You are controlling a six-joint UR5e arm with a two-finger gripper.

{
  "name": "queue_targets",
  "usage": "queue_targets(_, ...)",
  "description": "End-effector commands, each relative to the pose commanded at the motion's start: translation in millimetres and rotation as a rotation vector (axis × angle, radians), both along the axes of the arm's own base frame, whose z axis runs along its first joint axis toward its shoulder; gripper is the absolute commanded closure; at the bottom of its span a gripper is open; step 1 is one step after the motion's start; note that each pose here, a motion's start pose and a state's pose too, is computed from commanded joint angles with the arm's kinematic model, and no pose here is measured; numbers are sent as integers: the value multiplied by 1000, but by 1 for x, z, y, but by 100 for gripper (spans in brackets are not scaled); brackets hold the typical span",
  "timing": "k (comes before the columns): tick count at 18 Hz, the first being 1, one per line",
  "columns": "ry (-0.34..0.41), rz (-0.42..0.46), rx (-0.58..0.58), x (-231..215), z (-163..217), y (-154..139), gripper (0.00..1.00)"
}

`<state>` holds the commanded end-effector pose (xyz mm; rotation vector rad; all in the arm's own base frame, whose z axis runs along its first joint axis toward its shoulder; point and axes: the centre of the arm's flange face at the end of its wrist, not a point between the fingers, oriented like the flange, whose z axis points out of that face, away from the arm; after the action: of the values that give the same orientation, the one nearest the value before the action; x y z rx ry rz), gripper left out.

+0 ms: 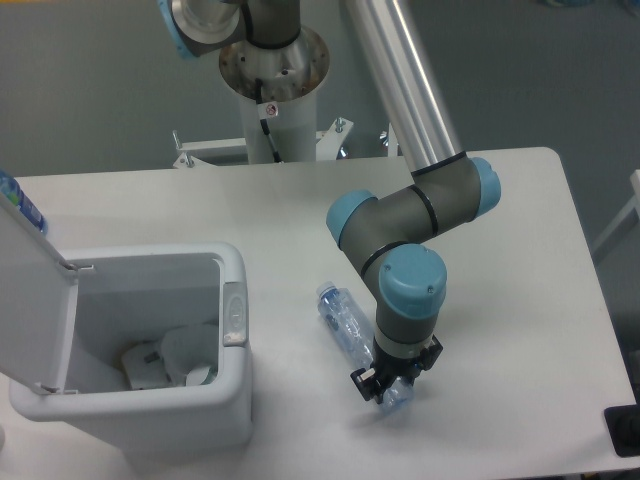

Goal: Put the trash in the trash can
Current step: 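Close the gripper around the bottle's middle and lift it, then carry the bottle over the bin and lower it inside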

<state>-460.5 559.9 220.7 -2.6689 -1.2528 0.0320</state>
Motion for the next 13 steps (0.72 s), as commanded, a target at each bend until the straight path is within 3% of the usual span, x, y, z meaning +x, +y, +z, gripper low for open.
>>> queue_targets(3, 75, 16, 72, -14, 60, -1, 43)
queue_targets(6, 175, 54, 253, -35, 174, -12, 43)
queue_targets(8, 218, 45, 377, -39, 240, -25, 43)
queue_targets(10, 311, 19, 477, -34, 295, -28, 44)
queue_targets(13, 419, -19, 581, -13, 354, -31, 44)
